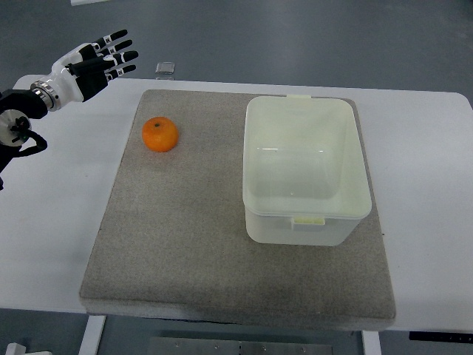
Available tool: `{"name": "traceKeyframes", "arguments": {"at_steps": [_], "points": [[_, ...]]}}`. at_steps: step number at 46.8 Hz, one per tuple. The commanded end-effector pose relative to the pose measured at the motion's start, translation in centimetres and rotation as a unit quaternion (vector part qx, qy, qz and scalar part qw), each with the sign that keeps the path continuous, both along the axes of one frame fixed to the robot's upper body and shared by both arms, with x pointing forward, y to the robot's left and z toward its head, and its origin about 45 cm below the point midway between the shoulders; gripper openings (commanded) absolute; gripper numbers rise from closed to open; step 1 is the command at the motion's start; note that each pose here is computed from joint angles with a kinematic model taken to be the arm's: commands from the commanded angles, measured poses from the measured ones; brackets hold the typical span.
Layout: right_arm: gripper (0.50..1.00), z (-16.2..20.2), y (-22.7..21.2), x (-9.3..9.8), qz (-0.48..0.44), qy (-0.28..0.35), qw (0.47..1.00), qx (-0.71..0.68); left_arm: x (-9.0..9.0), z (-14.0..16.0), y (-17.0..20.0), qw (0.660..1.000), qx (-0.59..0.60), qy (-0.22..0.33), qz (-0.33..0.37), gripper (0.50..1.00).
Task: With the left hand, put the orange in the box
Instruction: 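Move the left hand from rest toward the orange on the mat, then lower the left hand over the orange and close fingers around it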
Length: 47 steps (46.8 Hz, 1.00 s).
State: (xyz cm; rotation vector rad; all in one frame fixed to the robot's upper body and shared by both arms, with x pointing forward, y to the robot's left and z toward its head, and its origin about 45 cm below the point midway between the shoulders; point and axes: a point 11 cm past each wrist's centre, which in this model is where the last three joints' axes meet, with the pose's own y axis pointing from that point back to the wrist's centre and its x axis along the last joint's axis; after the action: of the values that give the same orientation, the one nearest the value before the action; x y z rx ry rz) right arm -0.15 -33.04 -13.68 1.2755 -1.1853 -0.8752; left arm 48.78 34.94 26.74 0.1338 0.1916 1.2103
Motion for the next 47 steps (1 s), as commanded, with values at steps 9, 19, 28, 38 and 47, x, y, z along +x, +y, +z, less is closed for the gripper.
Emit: {"name": "traceKeyframes", "arguments": {"at_steps": [9,19,28,38,47], "points": [[0.944,0.0,0.0,0.0,-0.001,0.000,1.000,0.000,-0.2,0.1,-1.3,0.978,0.179,-0.063,-0.083,0.992],[0.944,0.0,0.0,0.0,0.000,0.000,1.000,0.000,-0.2,0.0,-2.1,0.930,0.329,-0.073,-0.149,0.992],[0.944,0.0,0.0,0.0,0.000,0.000,1.000,0.000,-0.1,-0.1,-3.2,0.875,0.432,-0.082,-0.202,0.992],[0.944,0.0,0.0,0.0,-0.001,0.000,1.000,0.000,-0.6,-1.2,-4.6,0.800,0.534,-0.100,-0.254,0.992],[0.944,0.0,0.0,0.0,0.000,0.000,1.000,0.000,-0.5,-1.7,-4.5,0.763,0.582,-0.116,-0.258,0.992]]}}
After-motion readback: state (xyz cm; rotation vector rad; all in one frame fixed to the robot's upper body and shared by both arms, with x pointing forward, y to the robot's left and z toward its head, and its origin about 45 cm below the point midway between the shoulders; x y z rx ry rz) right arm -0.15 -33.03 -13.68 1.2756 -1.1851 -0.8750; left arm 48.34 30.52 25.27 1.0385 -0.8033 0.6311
